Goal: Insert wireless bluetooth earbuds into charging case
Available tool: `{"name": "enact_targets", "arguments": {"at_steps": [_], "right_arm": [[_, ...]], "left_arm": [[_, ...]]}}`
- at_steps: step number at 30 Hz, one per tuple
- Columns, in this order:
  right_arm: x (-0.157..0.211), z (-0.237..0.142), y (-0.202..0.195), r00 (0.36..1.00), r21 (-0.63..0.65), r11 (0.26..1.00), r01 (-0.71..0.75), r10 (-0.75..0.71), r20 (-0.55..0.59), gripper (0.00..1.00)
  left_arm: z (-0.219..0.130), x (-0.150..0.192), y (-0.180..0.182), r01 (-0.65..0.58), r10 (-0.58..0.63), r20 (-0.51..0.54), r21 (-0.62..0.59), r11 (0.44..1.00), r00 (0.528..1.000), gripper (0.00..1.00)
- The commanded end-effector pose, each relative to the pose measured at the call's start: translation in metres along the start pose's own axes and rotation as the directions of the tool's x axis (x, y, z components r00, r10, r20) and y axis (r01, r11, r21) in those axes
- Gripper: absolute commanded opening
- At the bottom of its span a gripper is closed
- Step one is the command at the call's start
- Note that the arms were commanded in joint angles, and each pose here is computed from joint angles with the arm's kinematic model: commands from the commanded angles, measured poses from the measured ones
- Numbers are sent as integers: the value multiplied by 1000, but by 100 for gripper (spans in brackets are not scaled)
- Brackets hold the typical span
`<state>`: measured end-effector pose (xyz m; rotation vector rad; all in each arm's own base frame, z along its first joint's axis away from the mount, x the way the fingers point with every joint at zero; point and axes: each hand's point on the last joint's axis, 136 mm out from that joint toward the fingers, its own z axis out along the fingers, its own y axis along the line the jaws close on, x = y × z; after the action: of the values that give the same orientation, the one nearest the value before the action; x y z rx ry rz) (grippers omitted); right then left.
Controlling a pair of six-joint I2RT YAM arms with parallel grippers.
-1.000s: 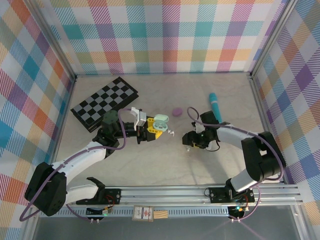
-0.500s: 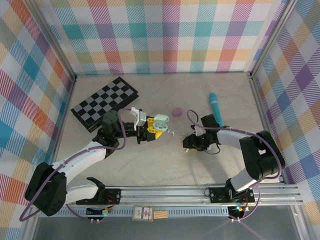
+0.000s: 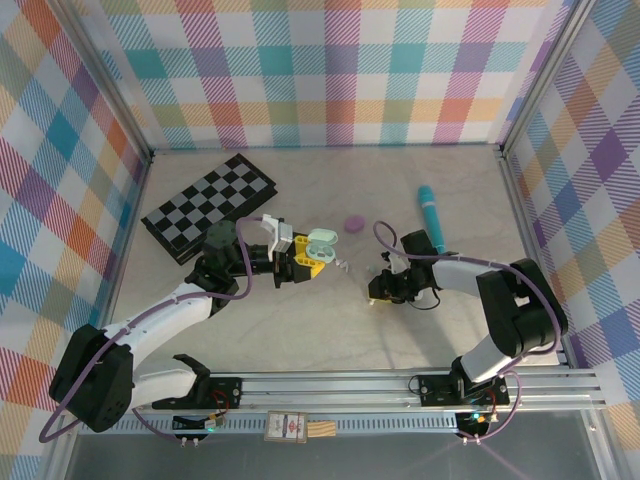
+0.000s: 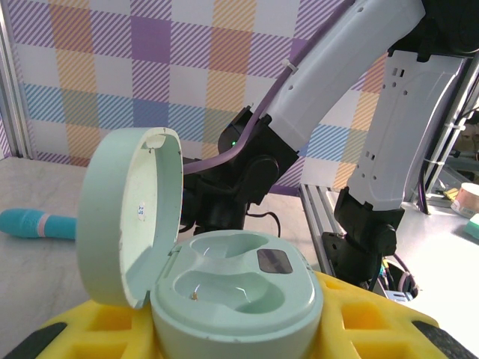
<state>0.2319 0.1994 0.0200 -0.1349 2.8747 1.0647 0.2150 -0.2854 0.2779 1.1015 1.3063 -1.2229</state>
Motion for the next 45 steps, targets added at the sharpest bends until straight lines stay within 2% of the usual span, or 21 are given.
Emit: {"name": "enact_targets", "arguments": {"at_steps": [1, 8, 13, 19, 24, 33, 45], "right_arm": [[4, 1, -1, 1000, 16, 1000, -14, 14, -22, 25], [-5, -13, 0, 999, 97, 995, -19, 16, 33, 21], [-16, -38, 0, 988, 199, 977, -72, 43, 146, 20], [-27, -79, -15, 944, 410, 892, -192, 53, 326, 21], [-32, -102, -22, 906, 488, 822, -294, 76, 417, 20], [-35, -105, -22, 906, 571, 765, -298, 38, 422, 20], [-38, -100, -13, 918, 594, 751, -289, 42, 393, 19]], "left_arm": [[-1, -7, -2, -38, 38, 20, 24, 999, 999, 34], [-1, -3, 0, -35, 35, 14, 13, 999, 999, 34], [0, 4, 5, -37, 37, -10, -10, 999, 999, 34], [2, 7, 9, -34, 34, -13, -10, 999, 999, 34], [3, 8, 10, -29, 29, -17, -4, 1000, 999, 34], [4, 9, 12, -26, 26, -20, -5, 1000, 999, 34], [6, 15, 20, -21, 20, -26, -30, 999, 999, 34]]}}
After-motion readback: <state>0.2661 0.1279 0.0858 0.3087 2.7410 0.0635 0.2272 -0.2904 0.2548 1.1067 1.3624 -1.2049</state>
